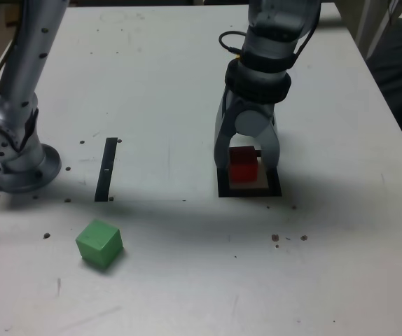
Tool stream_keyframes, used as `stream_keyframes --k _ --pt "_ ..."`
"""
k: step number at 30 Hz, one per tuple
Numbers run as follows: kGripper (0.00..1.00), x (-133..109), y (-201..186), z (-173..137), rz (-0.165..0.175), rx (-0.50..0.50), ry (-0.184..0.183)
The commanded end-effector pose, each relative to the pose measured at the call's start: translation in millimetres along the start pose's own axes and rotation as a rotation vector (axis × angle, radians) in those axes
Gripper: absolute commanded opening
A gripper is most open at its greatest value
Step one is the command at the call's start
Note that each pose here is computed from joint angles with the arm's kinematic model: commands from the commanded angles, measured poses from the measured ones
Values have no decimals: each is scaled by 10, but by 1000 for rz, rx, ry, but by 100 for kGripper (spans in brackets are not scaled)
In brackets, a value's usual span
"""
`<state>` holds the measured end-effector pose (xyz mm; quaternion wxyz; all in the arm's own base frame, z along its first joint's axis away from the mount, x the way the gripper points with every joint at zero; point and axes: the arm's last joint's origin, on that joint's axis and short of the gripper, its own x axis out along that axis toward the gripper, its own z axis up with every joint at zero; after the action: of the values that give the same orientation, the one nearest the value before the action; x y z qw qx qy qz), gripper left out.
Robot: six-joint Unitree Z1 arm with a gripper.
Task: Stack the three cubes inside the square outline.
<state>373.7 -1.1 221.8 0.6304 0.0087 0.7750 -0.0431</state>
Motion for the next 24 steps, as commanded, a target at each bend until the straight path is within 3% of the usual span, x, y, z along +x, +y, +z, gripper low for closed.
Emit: stream_keyframes --k 1,9,13,24 --pt "100 -5 10 -12 0 -2 -4" --pt "100 -163 110 -179 42 -26 -40" --pt "100 -250 279 -297 69 -43 -53" --pt "100 -374 910 -526 104 -35 -74"
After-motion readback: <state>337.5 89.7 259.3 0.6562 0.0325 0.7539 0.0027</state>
